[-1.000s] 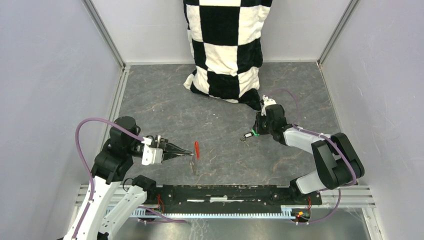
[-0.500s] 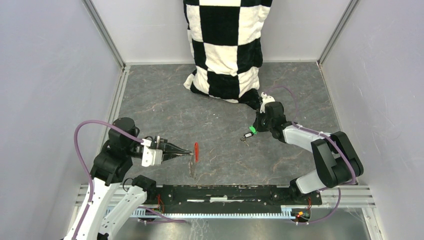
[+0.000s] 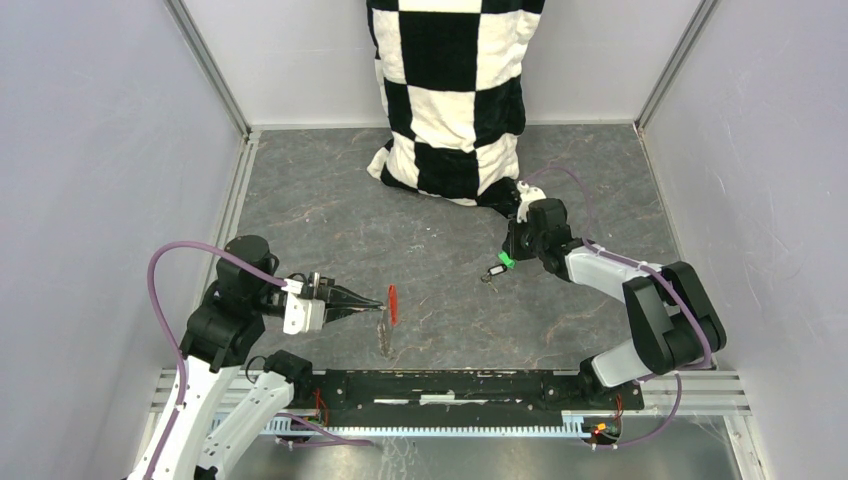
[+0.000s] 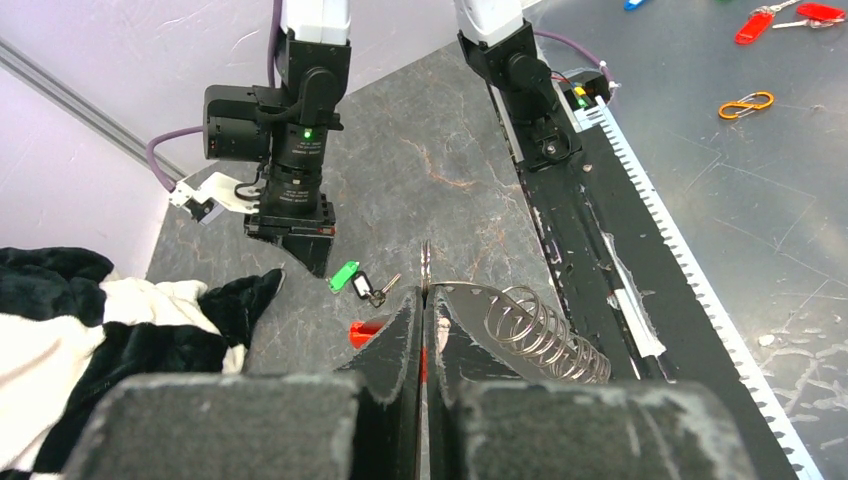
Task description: Put the keys on the keyring
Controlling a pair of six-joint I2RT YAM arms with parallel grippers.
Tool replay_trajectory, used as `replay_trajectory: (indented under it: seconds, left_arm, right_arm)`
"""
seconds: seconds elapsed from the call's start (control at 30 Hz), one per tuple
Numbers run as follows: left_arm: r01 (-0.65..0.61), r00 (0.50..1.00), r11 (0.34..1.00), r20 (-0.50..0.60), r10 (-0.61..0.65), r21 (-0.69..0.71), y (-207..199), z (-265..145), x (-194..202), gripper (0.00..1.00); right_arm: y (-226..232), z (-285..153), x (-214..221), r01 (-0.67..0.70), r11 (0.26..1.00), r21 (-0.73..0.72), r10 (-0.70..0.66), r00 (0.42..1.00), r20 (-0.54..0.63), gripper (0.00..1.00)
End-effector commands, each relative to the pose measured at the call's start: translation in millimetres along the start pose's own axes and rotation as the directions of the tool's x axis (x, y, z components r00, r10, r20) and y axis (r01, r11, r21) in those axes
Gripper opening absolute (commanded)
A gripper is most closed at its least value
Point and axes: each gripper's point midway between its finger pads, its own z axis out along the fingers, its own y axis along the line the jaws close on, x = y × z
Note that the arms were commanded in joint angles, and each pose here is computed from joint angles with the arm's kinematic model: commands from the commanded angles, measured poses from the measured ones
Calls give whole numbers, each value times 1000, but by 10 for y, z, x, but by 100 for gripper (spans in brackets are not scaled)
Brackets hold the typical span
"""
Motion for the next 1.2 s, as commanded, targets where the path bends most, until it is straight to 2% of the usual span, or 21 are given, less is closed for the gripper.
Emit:
replay_trajectory:
  seconds: [0.0, 0.2, 0.37, 0.47, 0.53, 0.6, 0.7, 0.77, 0.83, 0.93, 1.07, 1.17]
  left_arm:
    - [-64, 998, 998, 10, 64, -1, 25, -10, -84, 2]
    - [-65, 998, 998, 10, 65, -2, 27, -11, -89, 2]
    - [-49, 999, 999, 9, 49, -2, 37, -10, -97, 2]
    - [-17, 1000, 1000, 4, 17, -1, 60, -1, -78, 2]
    - [7, 1000, 1000, 2, -7, 2, 74, 8, -61, 2]
    - [17, 1000, 1000, 2, -17, 2, 76, 9, -67, 2]
    - [20, 1000, 1000, 4, -20, 0, 75, 3, -95, 2]
    - [28, 1000, 1000, 3, -28, -6, 82, -2, -108, 2]
    - [31, 1000, 999, -1, -32, -10, 80, -8, -115, 2]
    - [23, 1000, 1000, 0, -23, -9, 60, -15, -126, 2]
    - [29, 1000, 1000, 6, -29, 0, 46, -9, -128, 2]
    - [31, 999, 1000, 8, -31, 0, 48, -11, -146, 2]
  right_arm:
    - [59, -89, -256, 20, 1000, -17, -19, 998, 61, 24]
    - [39, -232, -285, -55, 998, 16, 53, 993, 101, 43]
    - [53, -341, -359, -75, 996, 42, 68, 988, 140, 54]
    - [-38, -429, -487, -146, 985, 94, 123, 969, 213, 66]
    - [-151, -499, -551, -211, 969, 132, 175, 954, 242, 80]
    - [-219, -552, -564, -249, 962, 110, 211, 938, 275, 97]
    - [-214, -566, -496, -303, 953, 21, 281, 906, 316, 98]
    - [-161, -538, -456, -289, 957, 2, 277, 917, 286, 98]
    - [-111, -488, -412, -267, 963, 27, 253, 939, 234, 98]
    - [-79, -471, -341, -241, 958, 158, 216, 963, 161, 98]
    - [54, -491, -261, -290, 932, 218, 254, 951, 178, 98]
    - [88, -437, -153, -341, 910, 236, 302, 935, 185, 89]
